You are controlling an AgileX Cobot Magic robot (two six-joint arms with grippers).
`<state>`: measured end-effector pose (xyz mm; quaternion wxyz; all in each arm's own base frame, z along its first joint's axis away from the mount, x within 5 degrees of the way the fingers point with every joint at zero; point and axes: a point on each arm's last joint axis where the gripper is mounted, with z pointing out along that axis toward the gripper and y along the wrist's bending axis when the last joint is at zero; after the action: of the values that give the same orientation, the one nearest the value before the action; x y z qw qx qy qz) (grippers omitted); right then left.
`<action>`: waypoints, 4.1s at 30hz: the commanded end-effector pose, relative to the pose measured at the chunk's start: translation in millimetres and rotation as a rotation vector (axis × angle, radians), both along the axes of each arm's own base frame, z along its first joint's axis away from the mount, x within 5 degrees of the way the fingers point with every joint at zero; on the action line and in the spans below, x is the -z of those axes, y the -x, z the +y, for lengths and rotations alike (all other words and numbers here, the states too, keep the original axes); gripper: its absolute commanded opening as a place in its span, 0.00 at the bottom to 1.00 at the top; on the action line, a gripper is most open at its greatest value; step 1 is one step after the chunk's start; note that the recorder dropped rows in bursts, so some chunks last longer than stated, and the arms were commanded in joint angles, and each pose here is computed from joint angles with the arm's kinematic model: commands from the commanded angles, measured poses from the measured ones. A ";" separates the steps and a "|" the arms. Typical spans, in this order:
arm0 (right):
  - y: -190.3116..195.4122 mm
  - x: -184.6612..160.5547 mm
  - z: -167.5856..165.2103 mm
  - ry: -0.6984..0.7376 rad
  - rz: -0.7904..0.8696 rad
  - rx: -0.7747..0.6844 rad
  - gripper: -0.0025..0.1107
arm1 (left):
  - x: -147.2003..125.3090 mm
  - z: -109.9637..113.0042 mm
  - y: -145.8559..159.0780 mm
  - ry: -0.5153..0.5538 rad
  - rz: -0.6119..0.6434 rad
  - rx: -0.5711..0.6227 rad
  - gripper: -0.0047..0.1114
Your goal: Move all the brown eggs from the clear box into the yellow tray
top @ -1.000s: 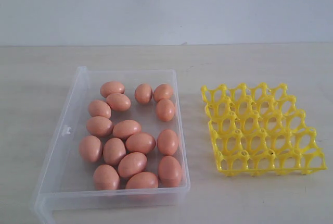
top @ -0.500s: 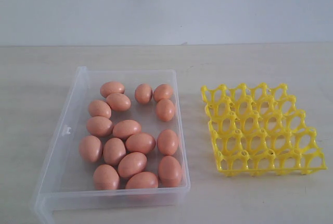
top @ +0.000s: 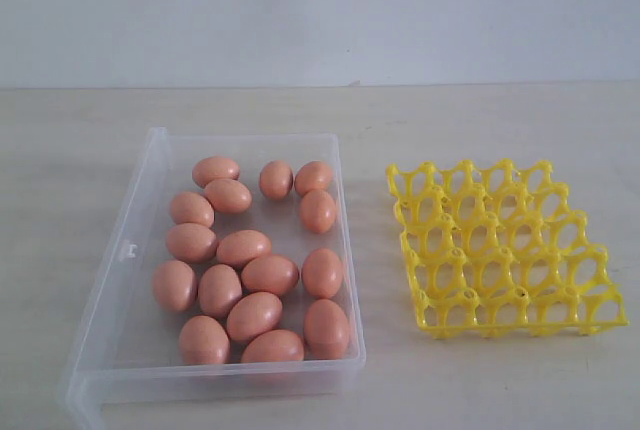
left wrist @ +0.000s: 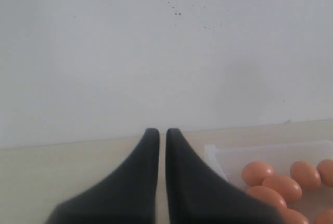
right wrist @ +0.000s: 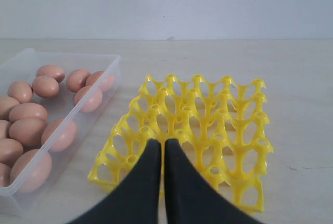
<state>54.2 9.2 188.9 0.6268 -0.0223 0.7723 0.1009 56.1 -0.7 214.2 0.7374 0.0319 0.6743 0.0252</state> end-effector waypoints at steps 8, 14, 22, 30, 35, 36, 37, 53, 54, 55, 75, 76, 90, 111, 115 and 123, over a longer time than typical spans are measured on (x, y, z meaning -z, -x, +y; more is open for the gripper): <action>0.1 0.6 -0.3 0.000 -0.008 0.003 0.02 | 1.0 0.1 0.0 0.000 0.002 -0.002 0.07; -1.4 -7.3 -2.1 0.189 -0.130 -0.005 0.02 | 1.0 0.1 0.0 0.000 0.002 -0.002 0.07; -1.4 -7.6 -1.8 0.179 -0.132 -0.006 0.02 | 1.0 0.1 0.0 0.000 0.002 -0.002 0.07; -1.4 -7.9 -1.7 0.185 -0.137 -0.008 0.02 | 1.0 -1.3 0.0 0.000 0.002 0.023 0.07; -0.8 -22.9 2.6 0.103 -0.293 -0.036 0.02 | 1.0 -1.1 0.0 0.000 0.002 0.020 0.07; 0.1 -28.2 3.8 0.038 -0.341 -0.044 0.02 | 1.0 -1.1 0.0 0.000 0.002 0.020 0.07; 1.3 -34.3 4.7 -0.052 -0.392 -0.053 0.02 | 1.0 -1.1 0.0 0.000 0.002 0.020 0.07; 5.6 -48.1 5.7 -0.372 -0.477 -0.095 0.02 | 1.0 -1.1 0.0 0.000 0.002 0.020 0.07; 5.7 -48.3 5.7 -0.390 -0.475 -0.097 0.02 | 1.0 -1.1 0.0 0.000 0.002 0.020 0.07; 5.9 -48.8 5.8 -0.410 -0.476 -0.101 0.02 | 1.0 -1.1 0.0 0.000 0.002 0.020 0.07; -72.3 -65.4 72.2 -0.121 -0.123 -0.632 0.02 | 1.0 -1.1 0.0 0.000 0.002 0.020 0.07; -81.7 -64.4 76.8 -0.123 -0.087 -0.665 0.02 | 1.0 -1.1 0.0 0.000 0.002 0.020 0.07; -179.9 -42.0 119.2 0.289 0.164 -1.036 0.02 | 1.0 -1.1 0.0 0.000 0.002 0.020 0.07; -233.3 -125.8 144.5 0.480 -0.057 0.228 0.02 | 1.0 -1.1 0.0 0.000 0.002 0.020 0.07; -229.5 -140.8 149.1 -0.063 0.052 -0.027 0.02 | 1.0 -1.1 0.0 0.000 0.002 0.020 0.07; -144.0 -185.0 214.3 0.266 -0.297 -1.460 0.02 | 1.0 -1.1 0.0 0.000 0.002 0.020 0.07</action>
<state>244.7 213.3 357.3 0.5140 -0.3987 0.6809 0.3366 56.1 -1.7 214.2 0.7375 0.0376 0.6740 0.0189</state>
